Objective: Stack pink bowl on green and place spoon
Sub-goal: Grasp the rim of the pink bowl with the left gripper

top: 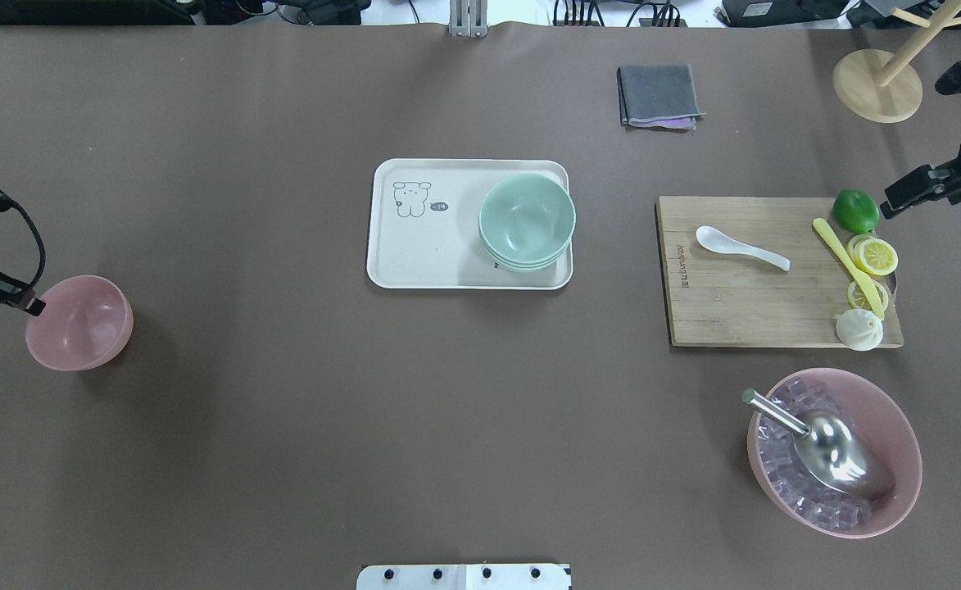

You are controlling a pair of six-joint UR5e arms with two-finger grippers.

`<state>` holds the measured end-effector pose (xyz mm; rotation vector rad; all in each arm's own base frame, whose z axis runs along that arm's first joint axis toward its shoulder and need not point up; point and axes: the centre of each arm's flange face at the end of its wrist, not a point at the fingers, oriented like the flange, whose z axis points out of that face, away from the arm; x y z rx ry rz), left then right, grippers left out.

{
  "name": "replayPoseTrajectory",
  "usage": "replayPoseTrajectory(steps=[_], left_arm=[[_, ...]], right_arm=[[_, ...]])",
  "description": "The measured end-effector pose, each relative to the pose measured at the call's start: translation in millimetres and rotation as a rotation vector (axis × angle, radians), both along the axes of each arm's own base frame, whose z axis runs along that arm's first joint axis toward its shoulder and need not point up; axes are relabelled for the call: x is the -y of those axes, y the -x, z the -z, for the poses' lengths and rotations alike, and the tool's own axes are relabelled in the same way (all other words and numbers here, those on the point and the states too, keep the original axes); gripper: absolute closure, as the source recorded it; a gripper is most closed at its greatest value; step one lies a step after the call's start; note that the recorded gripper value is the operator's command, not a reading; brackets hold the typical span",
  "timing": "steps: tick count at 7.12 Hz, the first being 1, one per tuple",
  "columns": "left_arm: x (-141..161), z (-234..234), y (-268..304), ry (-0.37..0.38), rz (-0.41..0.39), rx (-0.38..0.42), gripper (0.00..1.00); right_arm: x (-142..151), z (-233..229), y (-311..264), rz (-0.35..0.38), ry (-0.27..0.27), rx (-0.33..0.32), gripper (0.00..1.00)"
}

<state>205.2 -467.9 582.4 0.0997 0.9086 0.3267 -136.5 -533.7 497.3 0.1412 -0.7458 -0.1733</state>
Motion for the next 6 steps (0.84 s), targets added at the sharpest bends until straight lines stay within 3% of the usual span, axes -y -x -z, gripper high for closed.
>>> replayPoseTrajectory(steps=[2, 6], left_arm=[[1, 22, -5, 0.035, -0.025, -0.076, 1.0], [55, 166, -39, 0.174, 0.113, -0.187, 1.0]], right_arm=[[0, 0, 0, 0.0, 0.001, 0.0, 0.0], [0, 0, 0, 0.0, -0.001, -0.001, 0.0]])
